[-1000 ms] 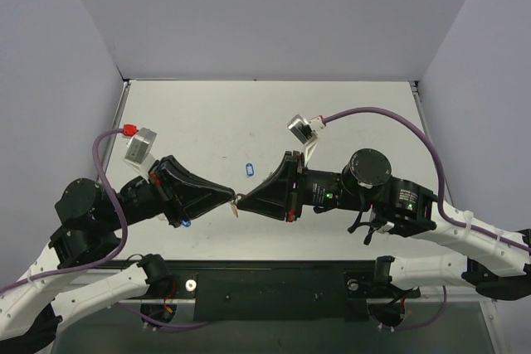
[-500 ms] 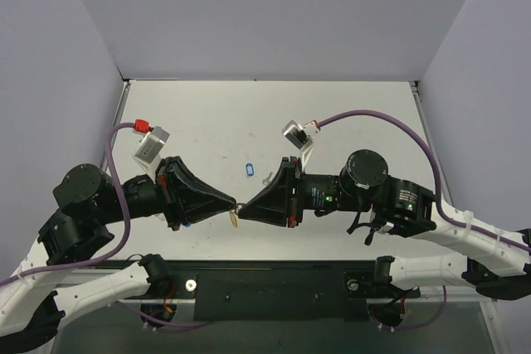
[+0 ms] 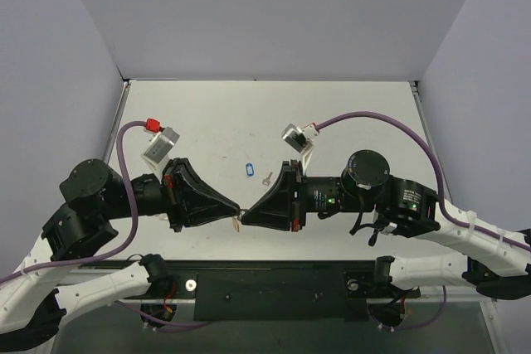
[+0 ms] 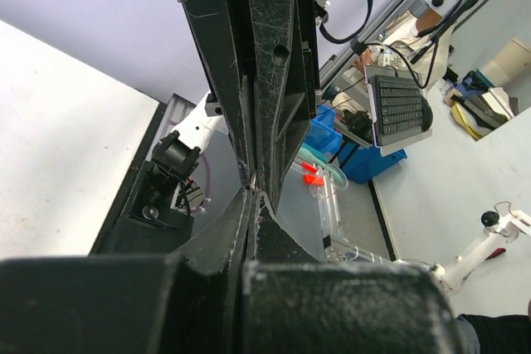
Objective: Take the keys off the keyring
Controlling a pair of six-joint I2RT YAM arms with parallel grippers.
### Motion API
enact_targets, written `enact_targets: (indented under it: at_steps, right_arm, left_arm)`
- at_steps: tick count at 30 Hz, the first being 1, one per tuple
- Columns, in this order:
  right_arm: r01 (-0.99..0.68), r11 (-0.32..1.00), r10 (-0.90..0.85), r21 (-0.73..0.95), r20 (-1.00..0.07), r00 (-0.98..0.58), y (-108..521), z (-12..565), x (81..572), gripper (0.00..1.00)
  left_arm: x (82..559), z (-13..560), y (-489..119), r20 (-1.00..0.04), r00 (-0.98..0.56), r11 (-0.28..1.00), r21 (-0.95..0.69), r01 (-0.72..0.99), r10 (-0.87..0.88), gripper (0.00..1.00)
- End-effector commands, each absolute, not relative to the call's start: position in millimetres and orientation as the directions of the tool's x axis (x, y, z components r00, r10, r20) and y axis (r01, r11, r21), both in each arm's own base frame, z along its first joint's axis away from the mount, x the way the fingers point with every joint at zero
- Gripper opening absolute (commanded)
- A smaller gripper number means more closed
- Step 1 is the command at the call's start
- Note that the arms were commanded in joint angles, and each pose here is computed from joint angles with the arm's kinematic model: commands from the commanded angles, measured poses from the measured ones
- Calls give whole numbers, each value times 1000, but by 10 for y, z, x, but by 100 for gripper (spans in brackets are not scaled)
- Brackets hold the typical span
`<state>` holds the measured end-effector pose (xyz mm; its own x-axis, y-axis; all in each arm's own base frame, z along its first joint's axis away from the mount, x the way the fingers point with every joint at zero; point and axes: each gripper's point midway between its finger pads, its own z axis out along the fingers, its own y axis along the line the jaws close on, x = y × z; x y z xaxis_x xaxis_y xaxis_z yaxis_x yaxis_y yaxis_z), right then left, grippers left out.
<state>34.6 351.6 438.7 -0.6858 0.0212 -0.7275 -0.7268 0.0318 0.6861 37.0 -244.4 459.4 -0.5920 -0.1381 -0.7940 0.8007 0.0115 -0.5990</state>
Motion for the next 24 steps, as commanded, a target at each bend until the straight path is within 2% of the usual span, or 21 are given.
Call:
enact_targets:
  at_steps: [1, 19, 23, 24]
  right_arm:
    - [-757, 11, 144, 653, -750, -645, 3595, 4707, 493, 0]
    - [-759, 53, 95, 649, -760, -643, 3605, 4548, 501, 0]
    - [-760, 57, 93, 647, -762, -641, 3587, 4539, 499, 0]
    - [-760, 60, 90, 647, -762, -641, 3592, 4526, 498, 0]
  left_arm:
    - [239, 4487, -2593, -769, -638, -66, -636, 769, -18, 0]
    - [236, 4324, -2746, -730, -675, -63, -682, 728, 101, 0]
    - [260, 4351, -2732, -741, -666, -50, -671, 740, 83, 0]
    - [280, 4344, -2731, -744, -664, -41, -668, 743, 75, 3]
